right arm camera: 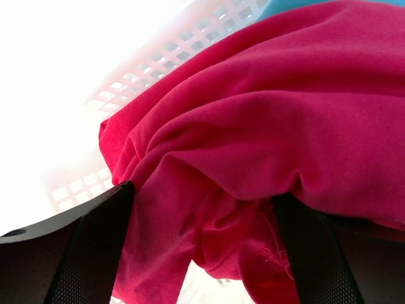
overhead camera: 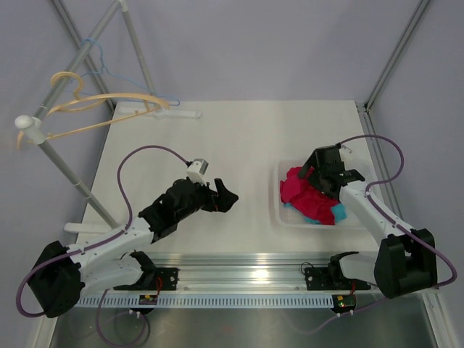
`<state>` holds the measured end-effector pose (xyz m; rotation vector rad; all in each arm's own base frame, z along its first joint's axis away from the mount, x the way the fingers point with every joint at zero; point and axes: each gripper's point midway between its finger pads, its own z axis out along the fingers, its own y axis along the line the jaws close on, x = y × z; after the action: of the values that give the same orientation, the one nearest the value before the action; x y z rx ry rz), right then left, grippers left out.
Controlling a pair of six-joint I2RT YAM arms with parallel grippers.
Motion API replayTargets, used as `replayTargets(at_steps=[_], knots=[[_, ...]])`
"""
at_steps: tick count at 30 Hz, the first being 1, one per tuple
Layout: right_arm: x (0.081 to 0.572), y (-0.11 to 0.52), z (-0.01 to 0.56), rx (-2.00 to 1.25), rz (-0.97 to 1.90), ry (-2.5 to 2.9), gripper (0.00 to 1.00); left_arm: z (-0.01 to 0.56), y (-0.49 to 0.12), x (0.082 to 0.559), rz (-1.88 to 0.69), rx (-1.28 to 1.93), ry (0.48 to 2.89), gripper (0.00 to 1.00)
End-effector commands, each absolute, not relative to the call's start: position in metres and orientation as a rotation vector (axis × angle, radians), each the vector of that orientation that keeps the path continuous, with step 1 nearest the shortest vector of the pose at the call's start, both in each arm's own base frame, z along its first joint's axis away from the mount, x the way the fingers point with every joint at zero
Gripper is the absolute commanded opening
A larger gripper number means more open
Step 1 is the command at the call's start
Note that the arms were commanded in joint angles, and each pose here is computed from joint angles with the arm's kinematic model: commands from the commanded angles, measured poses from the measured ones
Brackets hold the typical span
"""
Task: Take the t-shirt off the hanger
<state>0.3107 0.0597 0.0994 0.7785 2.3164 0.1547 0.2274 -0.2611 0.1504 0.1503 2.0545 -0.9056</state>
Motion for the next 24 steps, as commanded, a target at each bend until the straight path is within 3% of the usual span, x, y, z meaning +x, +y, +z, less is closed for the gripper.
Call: replayTargets(at_steps=[1, 8, 15, 19, 24], knots=[[0.321, 0.048, 0.135, 0.792, 0.117, 2.230, 0.97, 0.181, -0.275, 0.234, -0.975, 0.148, 1.971, 0.99], [0.309, 0.043, 0.242, 0.536, 0.156, 2.086, 0.99, 0.208, -0.275, 0.251, -0.897, 0.151, 1.940, 0.99], [0.297, 0.120, 0.298, 0.186, 0.342, 2.030, 0.99, 0.266, -0.266, 0.255, -0.828, 0.197, 1.809, 0.99], [0.290, 0.160, 0.299, 0.068, 0.534, 2.051, 1.00, 0.279, -0.264, 0.250, -0.771, 0.261, 1.761, 0.99], [0.274, 0.177, 0.295, 0.027, 0.555, 1.942, 1.00, 0.284, -0.277, 0.229, -0.759, 0.349, 1.688, 0.99]])
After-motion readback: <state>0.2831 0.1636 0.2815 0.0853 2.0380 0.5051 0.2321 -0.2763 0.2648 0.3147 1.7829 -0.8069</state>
